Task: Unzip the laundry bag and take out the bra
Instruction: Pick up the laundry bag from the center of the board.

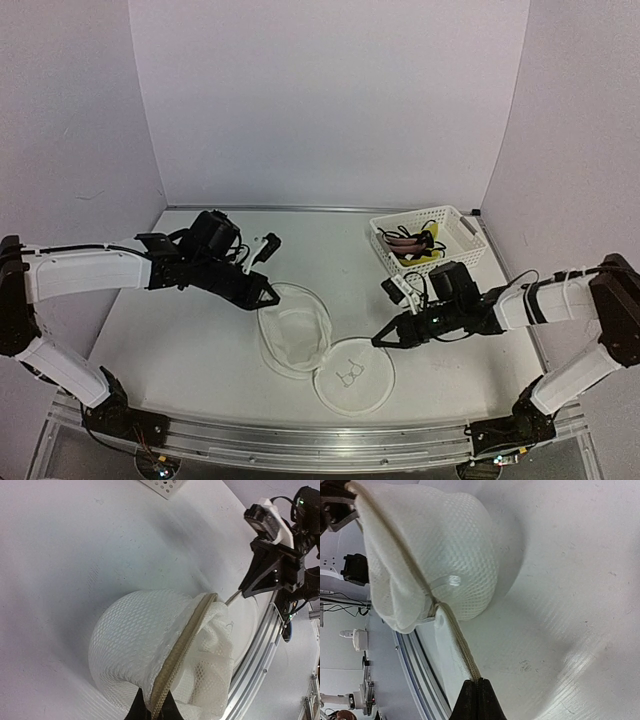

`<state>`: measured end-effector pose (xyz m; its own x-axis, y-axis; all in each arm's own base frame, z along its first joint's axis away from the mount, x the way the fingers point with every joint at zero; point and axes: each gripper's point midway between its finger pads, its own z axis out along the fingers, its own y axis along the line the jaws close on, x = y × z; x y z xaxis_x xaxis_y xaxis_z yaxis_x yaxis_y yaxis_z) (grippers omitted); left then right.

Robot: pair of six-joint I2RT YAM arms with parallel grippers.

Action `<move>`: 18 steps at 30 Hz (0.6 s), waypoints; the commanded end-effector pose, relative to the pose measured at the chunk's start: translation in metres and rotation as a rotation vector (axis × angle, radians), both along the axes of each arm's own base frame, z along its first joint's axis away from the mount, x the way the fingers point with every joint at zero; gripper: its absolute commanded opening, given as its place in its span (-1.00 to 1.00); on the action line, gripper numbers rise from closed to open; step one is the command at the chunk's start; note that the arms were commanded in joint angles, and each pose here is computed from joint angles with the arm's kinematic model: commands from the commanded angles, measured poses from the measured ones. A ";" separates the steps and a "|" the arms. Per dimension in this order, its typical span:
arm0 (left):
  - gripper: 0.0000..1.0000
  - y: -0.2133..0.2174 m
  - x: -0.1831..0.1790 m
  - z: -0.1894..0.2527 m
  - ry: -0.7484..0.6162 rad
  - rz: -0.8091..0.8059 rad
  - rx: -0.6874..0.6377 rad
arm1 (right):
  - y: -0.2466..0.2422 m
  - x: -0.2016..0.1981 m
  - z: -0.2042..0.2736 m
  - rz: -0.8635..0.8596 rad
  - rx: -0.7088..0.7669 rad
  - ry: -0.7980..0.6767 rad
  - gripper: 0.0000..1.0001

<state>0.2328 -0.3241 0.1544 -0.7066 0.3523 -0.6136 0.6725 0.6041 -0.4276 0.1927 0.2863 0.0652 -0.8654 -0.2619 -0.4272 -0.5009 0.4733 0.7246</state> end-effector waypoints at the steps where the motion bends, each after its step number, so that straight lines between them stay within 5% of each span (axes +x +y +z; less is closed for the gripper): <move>1: -1.00 0.008 0.025 0.043 -0.121 0.096 0.006 | -0.002 0.003 0.038 -0.011 0.040 -0.101 -1.00; 12: -0.99 0.062 0.070 0.048 -0.229 0.406 0.284 | -0.011 0.003 0.152 -0.027 0.118 -0.324 -1.00; 18: -1.00 0.064 0.072 0.050 -0.218 0.434 0.288 | -0.005 0.003 0.203 -0.032 0.214 -0.355 -1.00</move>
